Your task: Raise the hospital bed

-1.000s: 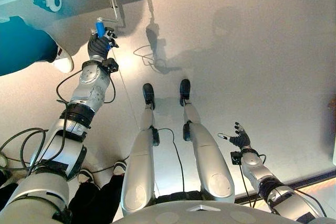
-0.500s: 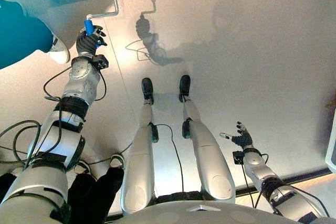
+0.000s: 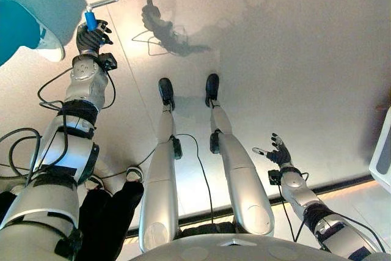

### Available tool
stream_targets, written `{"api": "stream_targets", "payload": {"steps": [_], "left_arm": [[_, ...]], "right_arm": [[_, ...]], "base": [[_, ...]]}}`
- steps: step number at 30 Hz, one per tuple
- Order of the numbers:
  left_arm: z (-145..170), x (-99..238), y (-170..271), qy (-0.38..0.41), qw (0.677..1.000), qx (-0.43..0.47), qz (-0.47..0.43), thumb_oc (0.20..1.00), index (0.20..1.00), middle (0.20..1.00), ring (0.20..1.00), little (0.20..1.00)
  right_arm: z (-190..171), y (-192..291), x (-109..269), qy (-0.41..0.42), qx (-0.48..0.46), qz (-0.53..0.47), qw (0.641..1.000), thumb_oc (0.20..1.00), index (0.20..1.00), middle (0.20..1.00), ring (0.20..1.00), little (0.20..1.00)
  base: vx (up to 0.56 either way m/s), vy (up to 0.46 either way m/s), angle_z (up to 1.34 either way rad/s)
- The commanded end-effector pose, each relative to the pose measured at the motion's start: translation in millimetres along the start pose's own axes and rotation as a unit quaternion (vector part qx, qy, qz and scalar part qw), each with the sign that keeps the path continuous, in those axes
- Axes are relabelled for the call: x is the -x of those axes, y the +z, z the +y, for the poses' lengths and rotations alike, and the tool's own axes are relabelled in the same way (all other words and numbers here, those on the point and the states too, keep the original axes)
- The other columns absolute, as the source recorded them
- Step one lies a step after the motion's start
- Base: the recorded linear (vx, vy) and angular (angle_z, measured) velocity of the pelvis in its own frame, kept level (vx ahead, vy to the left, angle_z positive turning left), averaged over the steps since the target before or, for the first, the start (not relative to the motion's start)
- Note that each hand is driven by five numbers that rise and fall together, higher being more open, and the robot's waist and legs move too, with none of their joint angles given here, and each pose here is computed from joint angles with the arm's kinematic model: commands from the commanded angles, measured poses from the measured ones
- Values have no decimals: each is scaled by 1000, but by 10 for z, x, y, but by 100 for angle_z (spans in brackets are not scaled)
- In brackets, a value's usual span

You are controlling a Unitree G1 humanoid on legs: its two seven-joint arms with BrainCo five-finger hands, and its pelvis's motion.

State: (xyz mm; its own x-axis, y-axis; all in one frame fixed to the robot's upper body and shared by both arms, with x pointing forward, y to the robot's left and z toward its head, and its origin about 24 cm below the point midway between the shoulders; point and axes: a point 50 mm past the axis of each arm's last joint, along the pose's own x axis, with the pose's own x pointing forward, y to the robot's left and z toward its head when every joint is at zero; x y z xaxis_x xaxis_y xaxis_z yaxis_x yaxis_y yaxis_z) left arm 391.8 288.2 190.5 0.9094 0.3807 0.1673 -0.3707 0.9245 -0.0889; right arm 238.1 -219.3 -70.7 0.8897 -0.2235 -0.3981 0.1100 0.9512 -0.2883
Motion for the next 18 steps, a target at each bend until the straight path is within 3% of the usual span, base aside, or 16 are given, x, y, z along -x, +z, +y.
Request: {"api": "stream_targets", "payload": {"steps": [1,18], "left_arm": [[650,-18,152,118,992,-35,-6,200,200,200,200,200],[47,-124,365,56,997,-41,-40,200,200,200,200,200]], "right_arm": [[-105,-162,115,-19,-2,14,1000,1000,1000,1000,1000,1000],[-80,-28,140,-4,13,-31,999,1000,1000,1000,1000,1000]], "base": [[1,19,-10],[-10,-3,-11]]}}
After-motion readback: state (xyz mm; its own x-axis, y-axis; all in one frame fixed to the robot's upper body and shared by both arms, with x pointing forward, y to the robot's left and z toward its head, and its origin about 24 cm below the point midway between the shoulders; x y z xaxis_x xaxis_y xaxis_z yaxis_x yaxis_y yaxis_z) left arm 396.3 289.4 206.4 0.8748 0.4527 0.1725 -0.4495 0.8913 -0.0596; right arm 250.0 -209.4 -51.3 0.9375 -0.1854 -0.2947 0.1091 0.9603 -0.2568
